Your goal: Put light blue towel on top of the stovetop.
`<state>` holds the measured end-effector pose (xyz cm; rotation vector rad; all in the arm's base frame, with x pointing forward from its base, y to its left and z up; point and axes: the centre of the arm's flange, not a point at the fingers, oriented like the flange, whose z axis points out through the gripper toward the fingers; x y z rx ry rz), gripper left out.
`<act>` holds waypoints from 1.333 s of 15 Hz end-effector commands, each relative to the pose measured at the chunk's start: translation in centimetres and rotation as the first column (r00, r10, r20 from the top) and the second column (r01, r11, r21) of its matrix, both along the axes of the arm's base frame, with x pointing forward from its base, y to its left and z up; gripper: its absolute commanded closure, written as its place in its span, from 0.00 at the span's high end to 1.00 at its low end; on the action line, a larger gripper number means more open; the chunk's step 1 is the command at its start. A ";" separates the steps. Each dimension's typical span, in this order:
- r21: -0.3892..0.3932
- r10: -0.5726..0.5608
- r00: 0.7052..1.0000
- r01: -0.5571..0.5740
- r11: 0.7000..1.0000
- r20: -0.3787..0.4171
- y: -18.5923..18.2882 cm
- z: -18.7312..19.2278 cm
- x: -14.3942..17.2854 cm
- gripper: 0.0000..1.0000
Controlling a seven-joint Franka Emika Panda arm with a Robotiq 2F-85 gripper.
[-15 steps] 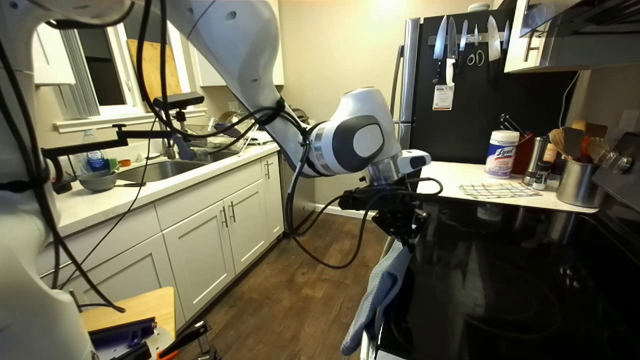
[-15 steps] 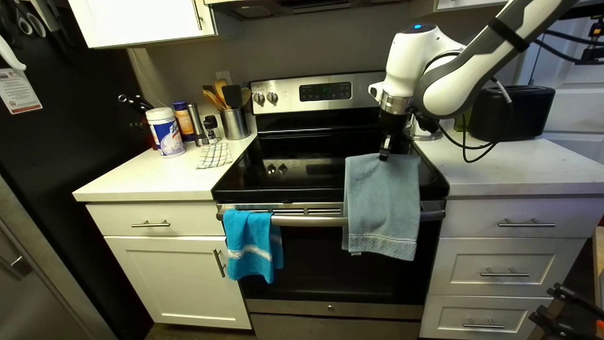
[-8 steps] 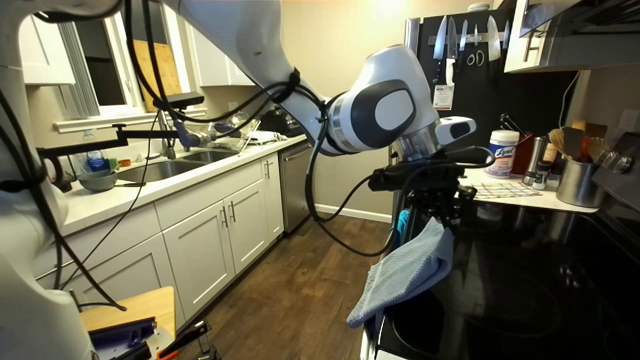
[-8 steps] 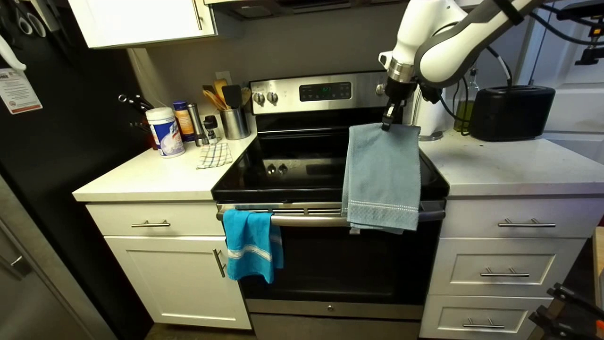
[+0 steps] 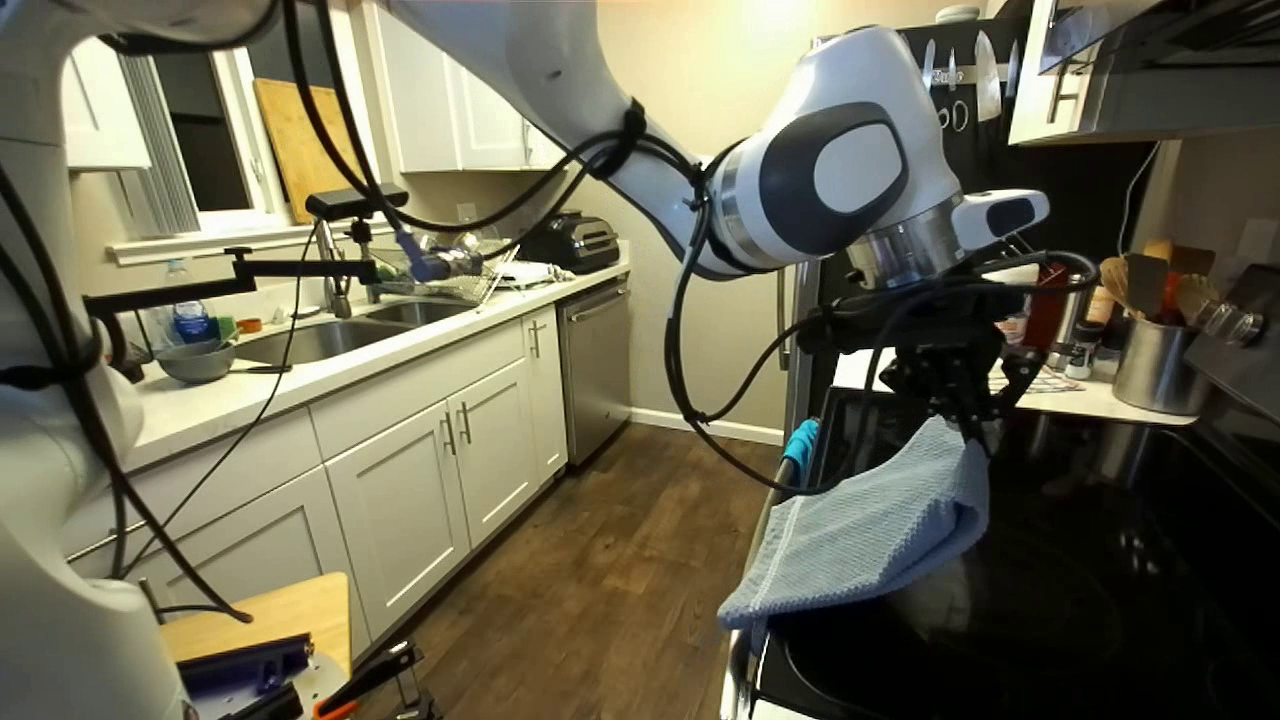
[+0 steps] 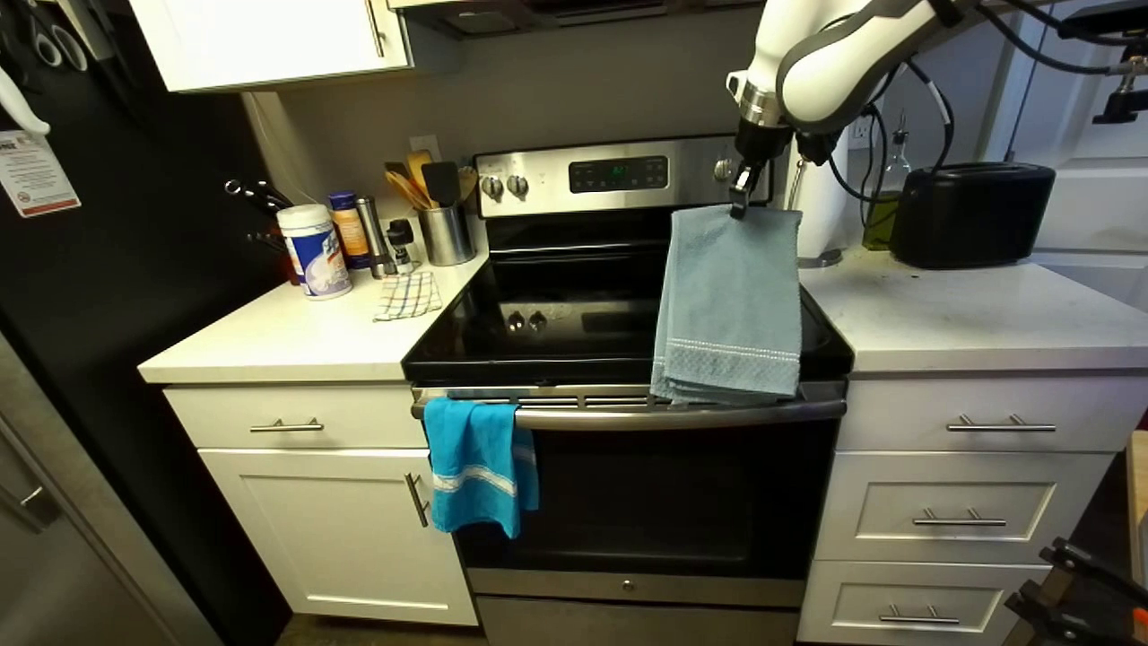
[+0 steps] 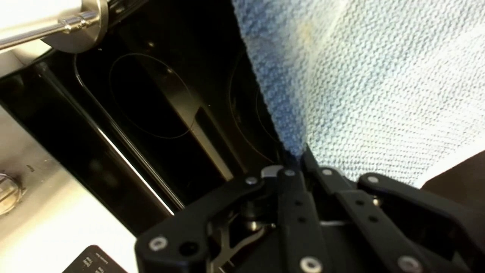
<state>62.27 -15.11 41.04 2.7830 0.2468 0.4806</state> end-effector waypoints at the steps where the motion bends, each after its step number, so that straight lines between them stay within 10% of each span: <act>1: 0.021 -0.014 1.000 0.015 1.000 -0.010 -2.9 1.2 1.9 0.01; 6: 0.014 -0.054 0.999 0.054 0.998 -0.002 -5.9 1.5 2.5 0.02; 8: 0.006 -0.072 0.997 0.072 0.997 -0.009 -6.8 1.6 2.6 0.31; 14: -0.004 -0.114 0.993 0.114 0.994 -0.037 -6.0 0.2 2.4 0.58; 20: 0.163 -0.038 0.991 0.058 0.985 -0.125 3.6 -5.2 0.5 0.97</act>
